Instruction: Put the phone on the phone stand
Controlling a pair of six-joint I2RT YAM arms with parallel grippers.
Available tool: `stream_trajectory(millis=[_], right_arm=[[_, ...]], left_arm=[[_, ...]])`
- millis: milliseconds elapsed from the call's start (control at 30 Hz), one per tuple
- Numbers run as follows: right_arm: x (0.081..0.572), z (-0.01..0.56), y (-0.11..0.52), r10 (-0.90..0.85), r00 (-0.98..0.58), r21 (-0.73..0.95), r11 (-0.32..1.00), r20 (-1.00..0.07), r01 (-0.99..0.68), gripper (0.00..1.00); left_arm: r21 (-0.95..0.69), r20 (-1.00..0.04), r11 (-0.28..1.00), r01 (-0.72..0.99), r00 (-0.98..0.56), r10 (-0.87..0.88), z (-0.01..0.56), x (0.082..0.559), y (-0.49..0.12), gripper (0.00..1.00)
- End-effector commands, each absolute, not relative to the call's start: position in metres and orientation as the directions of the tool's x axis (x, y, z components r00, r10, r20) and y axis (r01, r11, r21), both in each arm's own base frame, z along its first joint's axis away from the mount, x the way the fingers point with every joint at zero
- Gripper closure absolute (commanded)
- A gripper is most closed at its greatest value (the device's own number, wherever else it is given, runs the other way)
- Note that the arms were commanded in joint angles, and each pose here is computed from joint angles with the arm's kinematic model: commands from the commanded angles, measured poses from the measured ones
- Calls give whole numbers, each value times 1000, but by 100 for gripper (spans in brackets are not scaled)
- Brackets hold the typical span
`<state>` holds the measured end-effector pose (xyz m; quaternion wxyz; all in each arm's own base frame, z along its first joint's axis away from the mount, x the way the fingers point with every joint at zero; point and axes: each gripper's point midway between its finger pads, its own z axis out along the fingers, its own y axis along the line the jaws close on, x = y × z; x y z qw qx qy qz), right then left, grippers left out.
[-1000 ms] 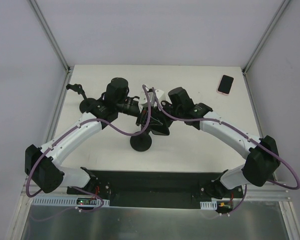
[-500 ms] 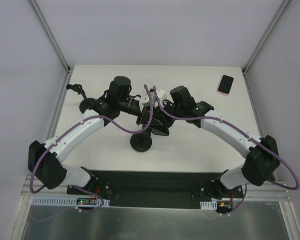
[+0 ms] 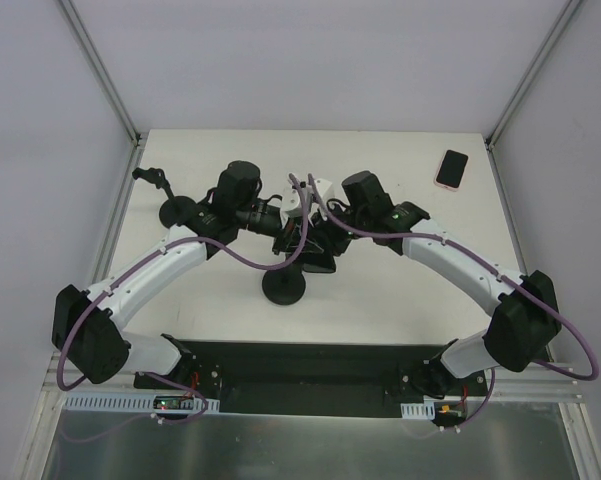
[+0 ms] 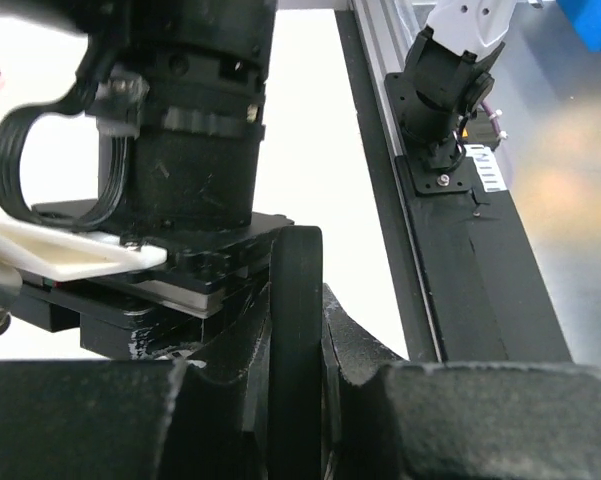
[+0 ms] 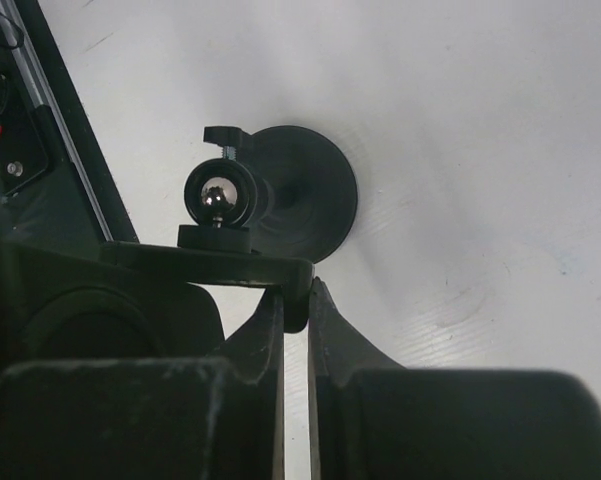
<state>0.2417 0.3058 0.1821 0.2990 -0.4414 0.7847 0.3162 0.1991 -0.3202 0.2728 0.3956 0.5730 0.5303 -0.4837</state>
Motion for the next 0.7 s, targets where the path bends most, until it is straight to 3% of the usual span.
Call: stream_trajectory(millis=[0, 367, 667], right_arm=[[236, 223, 318, -444, -322, 197, 304, -836, -932, 99], [240, 221, 320, -439, -333, 202, 319, -834, -926, 99], [257, 217, 311, -389, -375, 179, 455, -841, -872, 99]], left_arm=[[-255, -909, -12, 967, -236, 342, 227, 197, -306, 100], [-287, -891, 43, 957, -283, 356, 223, 197, -302, 100], [-237, -865, 314, 919, -347, 362, 211, 207, -270, 100]])
